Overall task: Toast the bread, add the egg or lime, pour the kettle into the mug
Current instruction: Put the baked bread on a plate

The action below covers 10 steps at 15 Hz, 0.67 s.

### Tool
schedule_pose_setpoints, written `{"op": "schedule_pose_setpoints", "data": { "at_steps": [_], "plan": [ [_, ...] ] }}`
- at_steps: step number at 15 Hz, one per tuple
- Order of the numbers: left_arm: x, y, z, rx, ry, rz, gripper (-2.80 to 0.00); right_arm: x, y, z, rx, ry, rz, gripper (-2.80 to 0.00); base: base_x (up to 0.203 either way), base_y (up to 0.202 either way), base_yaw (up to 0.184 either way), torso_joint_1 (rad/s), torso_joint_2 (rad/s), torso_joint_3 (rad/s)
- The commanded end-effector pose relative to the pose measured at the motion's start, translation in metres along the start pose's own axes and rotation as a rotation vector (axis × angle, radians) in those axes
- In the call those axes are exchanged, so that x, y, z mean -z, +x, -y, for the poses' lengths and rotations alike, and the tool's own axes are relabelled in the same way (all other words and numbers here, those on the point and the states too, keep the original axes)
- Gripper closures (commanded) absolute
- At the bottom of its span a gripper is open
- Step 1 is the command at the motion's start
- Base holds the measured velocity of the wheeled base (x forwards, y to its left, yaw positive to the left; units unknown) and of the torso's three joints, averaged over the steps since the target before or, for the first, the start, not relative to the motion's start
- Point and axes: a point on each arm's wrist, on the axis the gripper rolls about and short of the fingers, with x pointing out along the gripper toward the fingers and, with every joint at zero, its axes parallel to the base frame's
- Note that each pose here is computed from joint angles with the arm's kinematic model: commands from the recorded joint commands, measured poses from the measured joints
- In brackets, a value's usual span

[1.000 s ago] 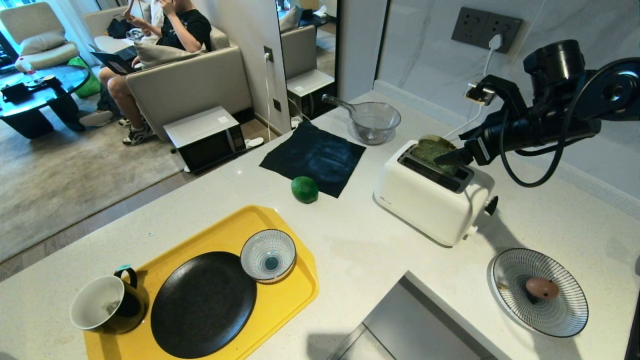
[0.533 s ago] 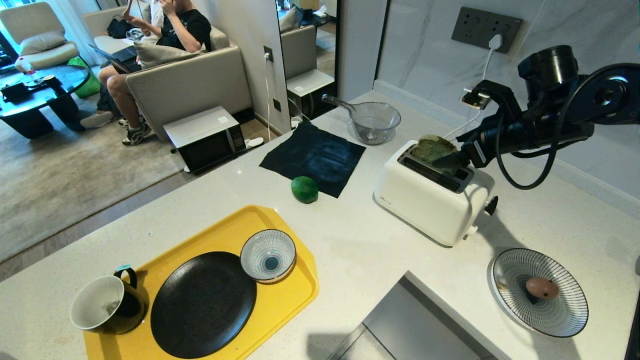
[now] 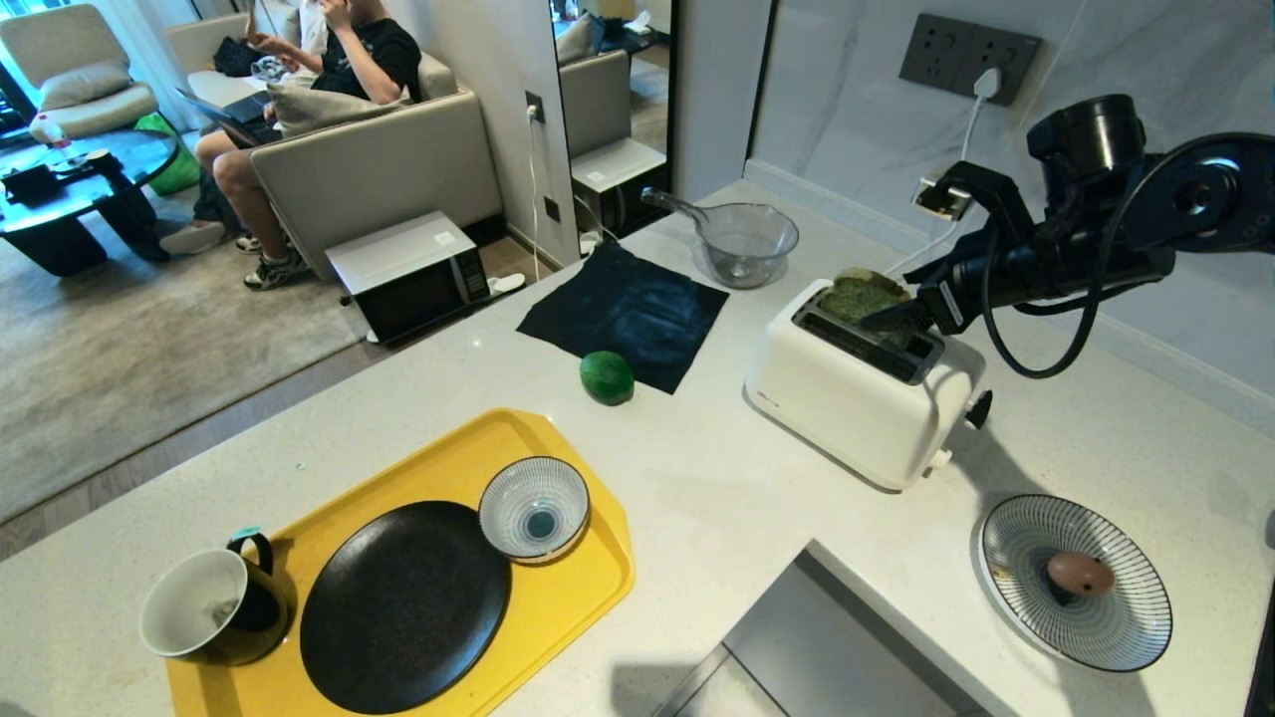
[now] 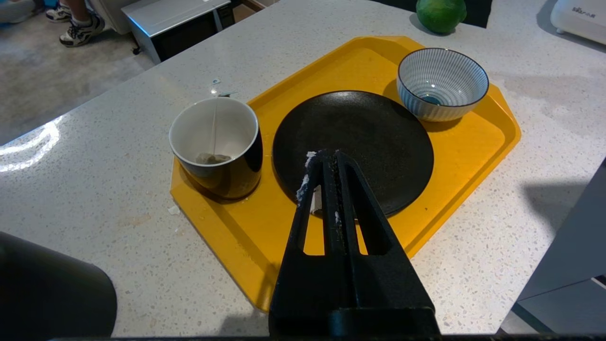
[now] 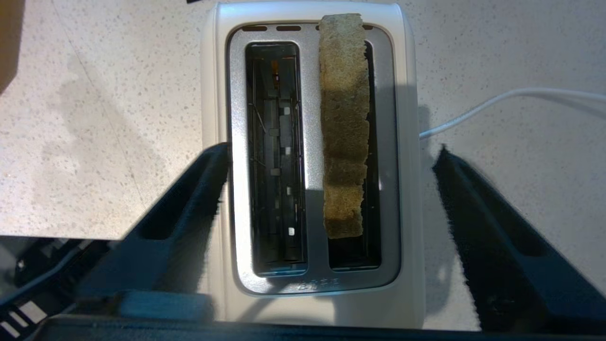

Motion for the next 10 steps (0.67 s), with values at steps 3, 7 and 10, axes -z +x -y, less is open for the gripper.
{"op": "schedule_pose_setpoints", "data": {
  "at_steps": [3, 7, 10],
  "plan": [
    [0.0047, 0.0011, 0.0001, 0.001, 0.0, -0.015, 0.0, 0.0001, 0.0007, -0.0001, -0.003, -0.003, 0.001, 0.0, 0.0, 0.0, 0.0, 0.0, 0.0, 0.0],
    [0.0047, 0.0011, 0.0001, 0.001, 0.0, -0.015, 0.0, -0.0003, -0.0004, -0.0003, -0.002, -0.003, 0.002, 0.0, 0.0, 0.0, 0.0, 0.0, 0.0, 0.0],
    [0.0047, 0.0011, 0.0001, 0.001, 0.0, -0.015, 0.0, -0.0004, -0.001, -0.0005, -0.001, -0.003, 0.0, 0.0, 0.0, 0.0, 0.0, 0.0, 0.0, 0.0]
  ]
}}
